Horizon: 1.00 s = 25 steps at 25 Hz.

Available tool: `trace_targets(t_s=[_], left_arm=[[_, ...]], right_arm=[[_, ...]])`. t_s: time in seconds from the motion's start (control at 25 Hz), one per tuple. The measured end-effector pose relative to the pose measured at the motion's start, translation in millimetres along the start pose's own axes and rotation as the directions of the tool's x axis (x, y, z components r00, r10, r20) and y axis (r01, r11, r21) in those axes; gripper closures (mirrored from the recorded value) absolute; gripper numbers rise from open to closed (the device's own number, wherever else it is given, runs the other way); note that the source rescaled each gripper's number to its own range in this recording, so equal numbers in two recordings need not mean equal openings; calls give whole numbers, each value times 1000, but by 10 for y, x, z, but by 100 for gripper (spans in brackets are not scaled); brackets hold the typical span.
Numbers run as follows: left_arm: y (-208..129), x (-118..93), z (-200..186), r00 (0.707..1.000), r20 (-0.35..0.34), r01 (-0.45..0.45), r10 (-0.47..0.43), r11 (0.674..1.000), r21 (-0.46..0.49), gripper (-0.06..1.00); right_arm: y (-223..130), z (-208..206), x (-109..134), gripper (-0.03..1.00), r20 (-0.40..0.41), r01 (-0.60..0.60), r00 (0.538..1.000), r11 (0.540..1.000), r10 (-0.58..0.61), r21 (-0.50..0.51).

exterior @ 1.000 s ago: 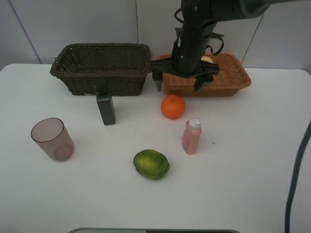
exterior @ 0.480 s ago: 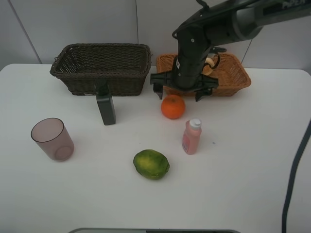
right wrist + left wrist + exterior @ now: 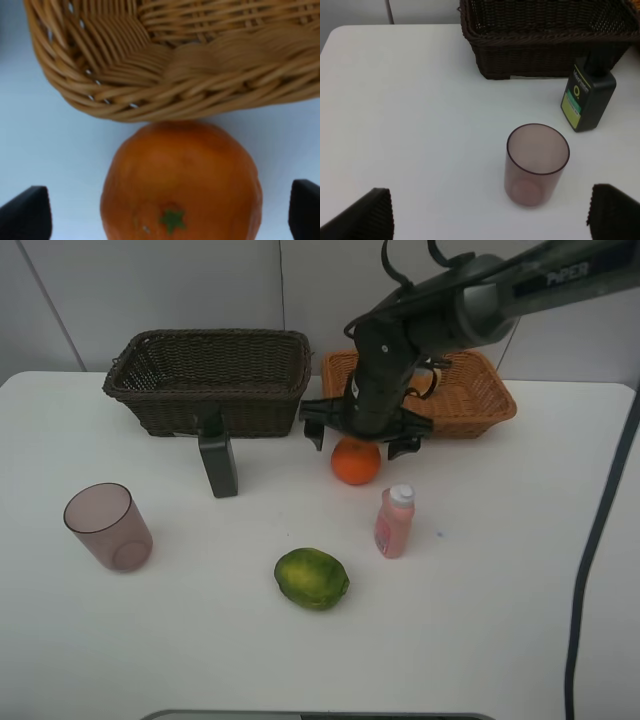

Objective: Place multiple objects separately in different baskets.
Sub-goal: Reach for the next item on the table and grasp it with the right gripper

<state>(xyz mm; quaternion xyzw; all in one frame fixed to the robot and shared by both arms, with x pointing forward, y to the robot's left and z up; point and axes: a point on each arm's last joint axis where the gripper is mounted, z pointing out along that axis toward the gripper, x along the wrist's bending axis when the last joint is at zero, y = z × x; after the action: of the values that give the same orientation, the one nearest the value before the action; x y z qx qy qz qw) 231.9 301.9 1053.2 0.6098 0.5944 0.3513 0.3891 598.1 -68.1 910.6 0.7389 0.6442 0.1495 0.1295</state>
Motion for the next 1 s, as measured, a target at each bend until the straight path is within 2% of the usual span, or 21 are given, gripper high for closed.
trace_targets(t_s=[0.24, 0.72, 0.8, 0.88, 0.92, 1.0], left_arm=[[0, 0, 0, 1000, 0, 0, 0, 1000, 0, -5], [0, 0, 0, 1000, 0, 0, 0, 1000, 0, -5], [0, 0, 0, 1000, 0, 0, 0, 1000, 0, -5], [0, 0, 0, 1000, 0, 0, 0, 1000, 0, -5], [0, 0, 0, 1000, 0, 0, 0, 1000, 0, -5], [0, 0, 0, 1000, 0, 0, 0, 1000, 0, -5]], right_arm=[[-31, 125, -7, -3, 21, 18, 1000, 1000, -18, 2], [-59, 247, 14, -2, 9, 30, 1000, 1000, -30, -2], [-61, 252, 14, 8, 9, 30, 1000, 1000, -30, -2], [-71, 275, 12, 28, 12, 32, 999, 1000, -32, 2], [-74, 280, 10, 41, 15, 32, 999, 999, -32, 4], [-74, 280, 10, 40, 15, 32, 999, 999, -32, 4]])
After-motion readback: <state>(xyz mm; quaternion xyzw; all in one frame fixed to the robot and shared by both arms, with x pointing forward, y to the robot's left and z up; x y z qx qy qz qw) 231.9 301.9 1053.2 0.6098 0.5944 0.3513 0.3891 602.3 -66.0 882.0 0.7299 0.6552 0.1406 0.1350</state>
